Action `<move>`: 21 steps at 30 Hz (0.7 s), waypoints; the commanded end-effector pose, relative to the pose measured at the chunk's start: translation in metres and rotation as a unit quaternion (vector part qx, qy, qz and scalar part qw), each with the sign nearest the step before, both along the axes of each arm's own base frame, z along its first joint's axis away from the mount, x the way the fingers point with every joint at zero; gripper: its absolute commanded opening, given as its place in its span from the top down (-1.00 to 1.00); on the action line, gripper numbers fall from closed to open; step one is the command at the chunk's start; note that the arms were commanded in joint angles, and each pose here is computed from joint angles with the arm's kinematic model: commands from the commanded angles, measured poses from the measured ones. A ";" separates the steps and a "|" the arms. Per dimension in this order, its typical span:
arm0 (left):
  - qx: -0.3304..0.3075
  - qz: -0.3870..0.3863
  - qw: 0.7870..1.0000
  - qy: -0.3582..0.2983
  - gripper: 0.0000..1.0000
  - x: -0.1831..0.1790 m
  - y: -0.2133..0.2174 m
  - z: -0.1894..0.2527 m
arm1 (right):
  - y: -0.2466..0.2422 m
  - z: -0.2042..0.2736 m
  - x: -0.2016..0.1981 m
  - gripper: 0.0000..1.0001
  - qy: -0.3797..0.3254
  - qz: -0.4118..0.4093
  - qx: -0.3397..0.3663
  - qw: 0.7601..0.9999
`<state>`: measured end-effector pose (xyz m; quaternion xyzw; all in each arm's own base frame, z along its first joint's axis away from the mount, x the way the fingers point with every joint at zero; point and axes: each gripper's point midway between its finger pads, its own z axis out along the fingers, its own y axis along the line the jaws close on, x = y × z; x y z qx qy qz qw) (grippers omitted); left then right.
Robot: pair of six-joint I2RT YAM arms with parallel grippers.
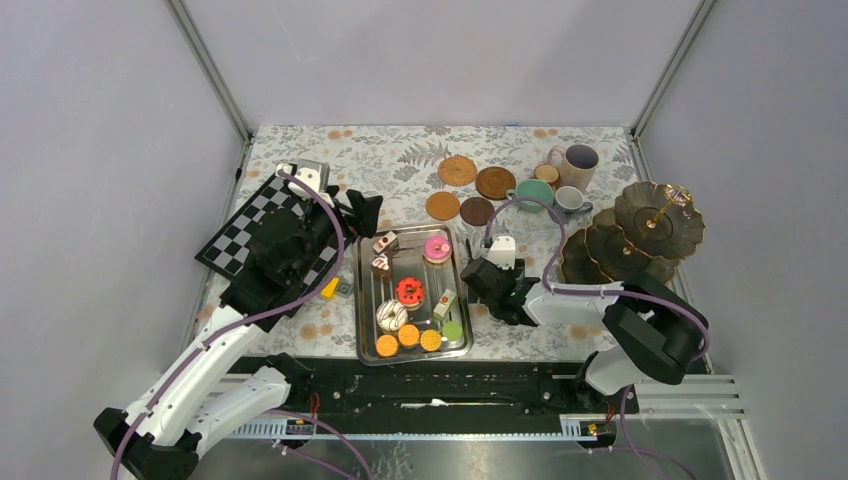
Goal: Serve the afternoon tea
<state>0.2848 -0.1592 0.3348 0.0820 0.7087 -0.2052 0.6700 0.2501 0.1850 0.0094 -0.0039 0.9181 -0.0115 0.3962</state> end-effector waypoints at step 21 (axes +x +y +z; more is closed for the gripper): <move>-0.025 -0.019 0.999 -0.020 -0.98 0.001 -0.010 0.017 | 0.007 0.128 -0.057 -0.55 0.108 0.134 0.071 0.982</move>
